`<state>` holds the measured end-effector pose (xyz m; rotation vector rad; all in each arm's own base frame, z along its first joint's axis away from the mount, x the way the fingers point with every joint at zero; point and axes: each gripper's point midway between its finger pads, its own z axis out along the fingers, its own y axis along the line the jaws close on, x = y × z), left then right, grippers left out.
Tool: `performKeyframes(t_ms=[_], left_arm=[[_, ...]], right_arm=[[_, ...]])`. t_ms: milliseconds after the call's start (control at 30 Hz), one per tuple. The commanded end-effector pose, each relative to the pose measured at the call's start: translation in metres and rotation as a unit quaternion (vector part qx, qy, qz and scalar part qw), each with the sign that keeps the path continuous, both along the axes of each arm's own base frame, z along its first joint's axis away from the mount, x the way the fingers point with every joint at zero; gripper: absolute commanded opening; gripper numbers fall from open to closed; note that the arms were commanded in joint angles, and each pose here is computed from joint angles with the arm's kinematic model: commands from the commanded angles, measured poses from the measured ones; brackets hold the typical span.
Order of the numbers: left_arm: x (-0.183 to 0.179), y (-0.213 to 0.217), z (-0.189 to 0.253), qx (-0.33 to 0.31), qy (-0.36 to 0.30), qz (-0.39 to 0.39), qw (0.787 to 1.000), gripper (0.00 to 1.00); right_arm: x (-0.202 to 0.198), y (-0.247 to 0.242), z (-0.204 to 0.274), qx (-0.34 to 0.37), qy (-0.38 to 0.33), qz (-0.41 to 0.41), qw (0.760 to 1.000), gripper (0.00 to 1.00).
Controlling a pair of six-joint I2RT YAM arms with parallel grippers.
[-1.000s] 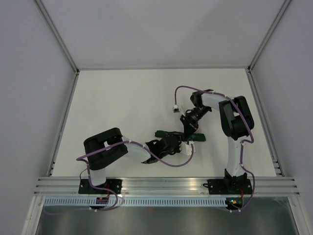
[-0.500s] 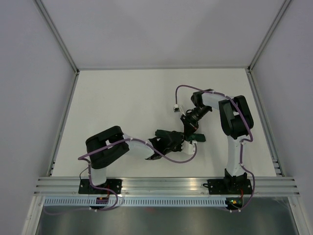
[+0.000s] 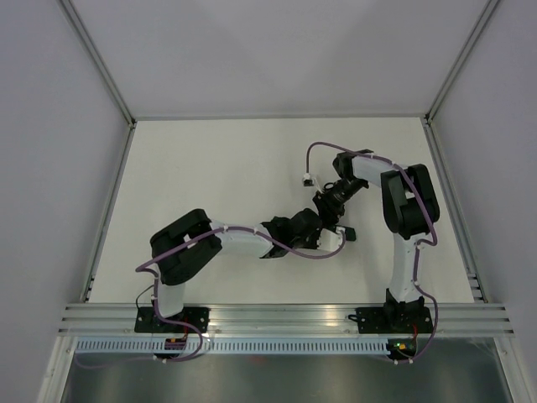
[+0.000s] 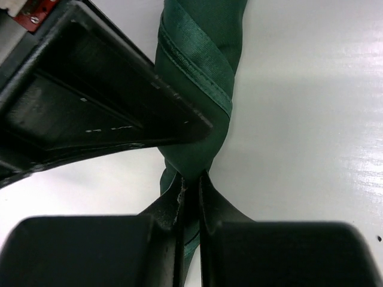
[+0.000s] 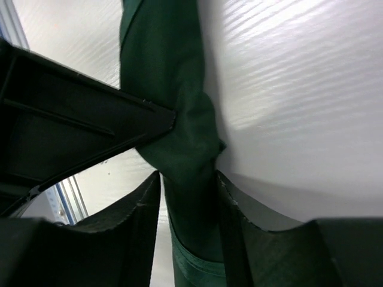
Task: Fold the napkin, place the utensils inside, and roll it up
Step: Roll the napkin with the utensil
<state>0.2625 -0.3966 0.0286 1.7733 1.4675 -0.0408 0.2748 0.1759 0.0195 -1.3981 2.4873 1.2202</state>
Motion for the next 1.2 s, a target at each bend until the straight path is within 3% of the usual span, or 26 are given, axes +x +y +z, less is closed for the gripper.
performKeyframes(t_ms=[0,267,633,900,1100,1167], left_arm=[[-0.033,0.016,-0.042,0.040,0.122,0.012,0.992,0.02],[-0.035,0.011,-0.045,0.034,0.201,0.055,0.977,0.03],[-0.031,-0.007,-0.047,0.017,0.279,0.148,0.949,0.04],[-0.028,-0.016,-0.054,0.010,0.318,0.235,0.918,0.06],[-0.027,-0.028,-0.056,-0.004,0.344,0.280,0.896,0.07],[-0.026,-0.030,-0.055,-0.009,0.349,0.294,0.890,0.07]], right_arm=[[0.061,-0.010,0.006,-0.016,-0.119,-0.035,0.992,0.50],[0.118,-0.033,0.054,0.002,-0.176,-0.175,0.969,0.51],[0.130,-0.102,0.106,-0.021,-0.208,-0.300,0.931,0.48],[0.086,-0.146,0.089,-0.051,-0.158,-0.327,0.930,0.42],[0.045,-0.145,0.070,-0.066,-0.134,-0.312,0.938,0.42],[0.037,-0.144,0.064,-0.069,-0.125,-0.304,0.942,0.37]])
